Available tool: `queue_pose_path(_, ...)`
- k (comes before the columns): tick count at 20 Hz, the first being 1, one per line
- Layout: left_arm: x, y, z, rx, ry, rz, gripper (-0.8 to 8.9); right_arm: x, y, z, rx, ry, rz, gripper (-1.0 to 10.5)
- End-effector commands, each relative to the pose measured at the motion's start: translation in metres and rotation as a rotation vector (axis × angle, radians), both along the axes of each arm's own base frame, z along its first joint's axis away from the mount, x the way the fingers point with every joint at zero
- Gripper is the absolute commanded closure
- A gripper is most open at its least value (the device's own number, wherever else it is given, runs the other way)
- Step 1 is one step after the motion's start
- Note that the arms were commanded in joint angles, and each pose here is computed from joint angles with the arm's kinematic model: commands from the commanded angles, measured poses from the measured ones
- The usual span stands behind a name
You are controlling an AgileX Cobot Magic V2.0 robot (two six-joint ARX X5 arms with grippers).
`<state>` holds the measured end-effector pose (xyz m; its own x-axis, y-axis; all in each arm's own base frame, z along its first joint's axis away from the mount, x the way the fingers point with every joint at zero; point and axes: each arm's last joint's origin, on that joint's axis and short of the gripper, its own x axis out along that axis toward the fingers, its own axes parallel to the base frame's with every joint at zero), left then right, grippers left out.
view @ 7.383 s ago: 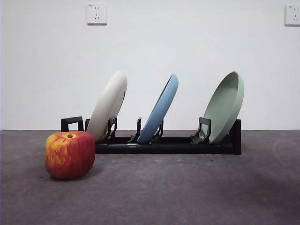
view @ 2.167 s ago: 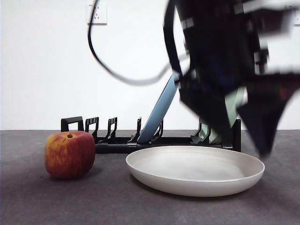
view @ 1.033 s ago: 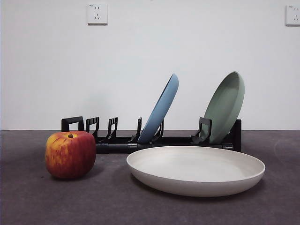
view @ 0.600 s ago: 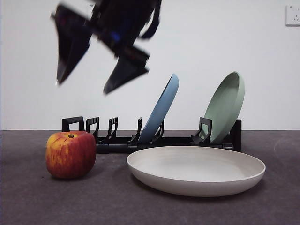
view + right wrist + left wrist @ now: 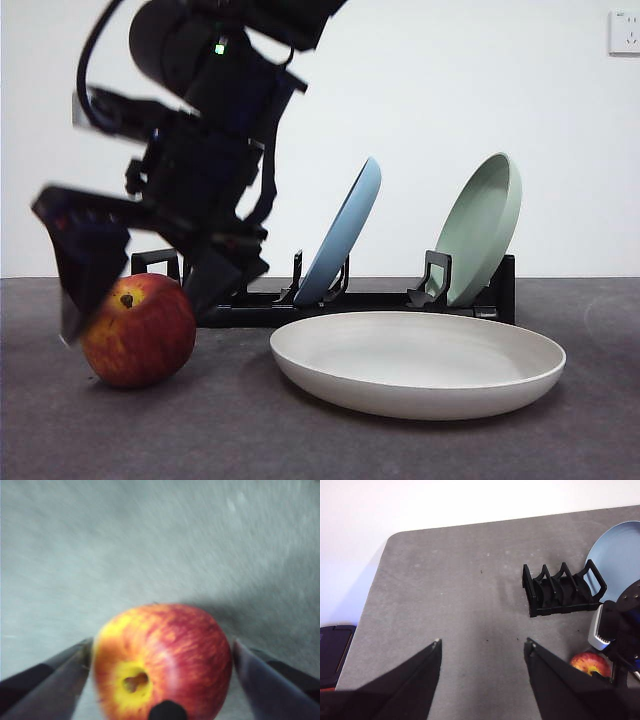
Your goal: Take the yellow plate from the plate rack,put the plate on the table,take the apple from the table,put the apple in the plate
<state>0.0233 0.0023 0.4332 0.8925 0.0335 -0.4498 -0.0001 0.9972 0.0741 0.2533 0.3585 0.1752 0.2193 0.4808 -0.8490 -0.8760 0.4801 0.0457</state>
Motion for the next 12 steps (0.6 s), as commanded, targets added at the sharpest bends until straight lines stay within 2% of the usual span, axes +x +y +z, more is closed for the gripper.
queue_pose_path(1, -0.001, 0.001, -0.001, -0.009, 0.004, 0.008, 5.31, 0.000, 0.002, -0.006, -0.013, -0.002, 0.003, 7.8)
queue_pose_path(3, -0.002, 0.001, -0.001, -0.007, 0.008, 0.008, 5.31, 0.000, 0.002, -0.006, -0.013, -0.003, 0.003, 9.6)
queue_pose_path(8, -0.001, 0.001, -0.001, -0.012, 0.001, 0.006, 5.31, -0.001, -0.001, 0.007, 0.004, -0.015, 0.001, 9.6)
queue_pose_path(12, 0.002, -0.003, 0.005, -0.064, -0.050, -0.068, 5.31, -0.008, -0.019, 0.062, 0.081, -0.073, -0.011, 9.6)
